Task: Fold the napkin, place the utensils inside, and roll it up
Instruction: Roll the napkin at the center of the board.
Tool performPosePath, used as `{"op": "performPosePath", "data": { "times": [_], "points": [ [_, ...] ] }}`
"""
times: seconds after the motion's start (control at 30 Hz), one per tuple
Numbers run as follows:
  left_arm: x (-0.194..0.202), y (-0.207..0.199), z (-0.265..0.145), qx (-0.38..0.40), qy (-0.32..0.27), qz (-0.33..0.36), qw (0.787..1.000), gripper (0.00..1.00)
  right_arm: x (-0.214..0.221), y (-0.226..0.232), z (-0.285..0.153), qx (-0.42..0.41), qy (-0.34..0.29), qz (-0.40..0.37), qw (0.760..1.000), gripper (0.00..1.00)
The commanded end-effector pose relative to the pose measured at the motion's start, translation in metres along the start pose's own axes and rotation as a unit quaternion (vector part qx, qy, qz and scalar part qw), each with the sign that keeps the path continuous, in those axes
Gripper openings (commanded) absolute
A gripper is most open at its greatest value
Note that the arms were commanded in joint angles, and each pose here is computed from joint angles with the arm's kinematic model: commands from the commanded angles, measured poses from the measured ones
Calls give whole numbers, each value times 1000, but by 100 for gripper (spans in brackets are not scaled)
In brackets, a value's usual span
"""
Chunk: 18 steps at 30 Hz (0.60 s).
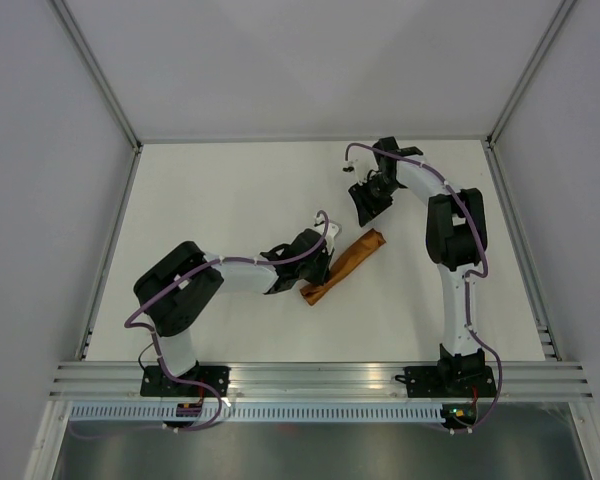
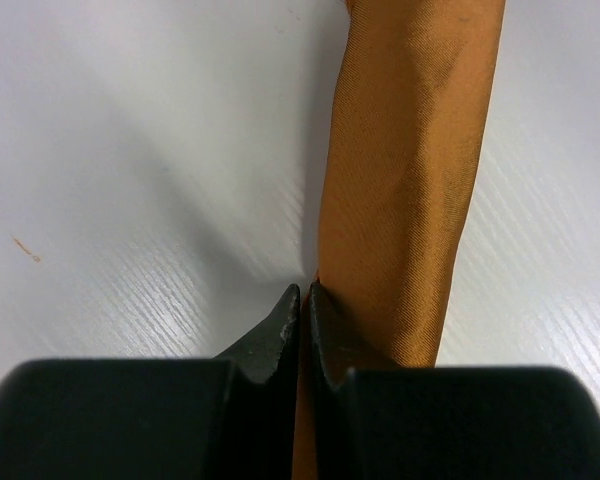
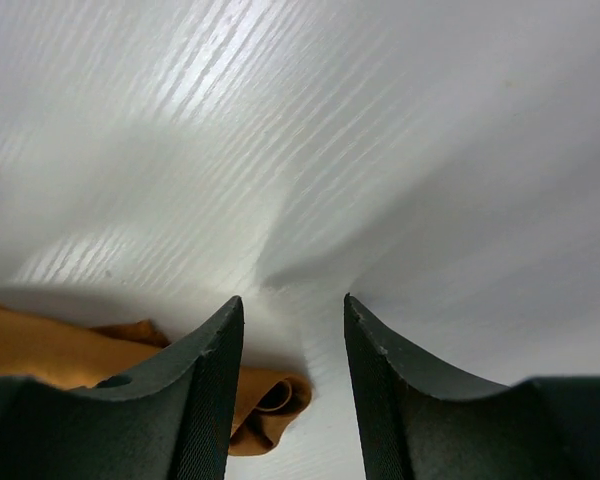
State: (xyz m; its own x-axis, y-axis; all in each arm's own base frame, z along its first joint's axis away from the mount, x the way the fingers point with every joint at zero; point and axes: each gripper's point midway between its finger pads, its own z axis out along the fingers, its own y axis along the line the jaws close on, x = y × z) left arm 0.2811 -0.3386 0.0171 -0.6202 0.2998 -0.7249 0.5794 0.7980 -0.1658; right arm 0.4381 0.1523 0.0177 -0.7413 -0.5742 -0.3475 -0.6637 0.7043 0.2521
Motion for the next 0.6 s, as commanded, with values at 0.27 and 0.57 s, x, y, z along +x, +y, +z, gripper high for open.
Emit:
{"op": "performPosePath", "data": {
  "times": [0.27,0.57],
  "points": [
    [57,-1,-2,-10,93,-40,995,11,-15,-50,-19,149,-33,2,988,53],
    [58,-4,-1,-9,96,-67,993,11,-36,-48,-70,172,-62,9,983,54]
  ]
}}
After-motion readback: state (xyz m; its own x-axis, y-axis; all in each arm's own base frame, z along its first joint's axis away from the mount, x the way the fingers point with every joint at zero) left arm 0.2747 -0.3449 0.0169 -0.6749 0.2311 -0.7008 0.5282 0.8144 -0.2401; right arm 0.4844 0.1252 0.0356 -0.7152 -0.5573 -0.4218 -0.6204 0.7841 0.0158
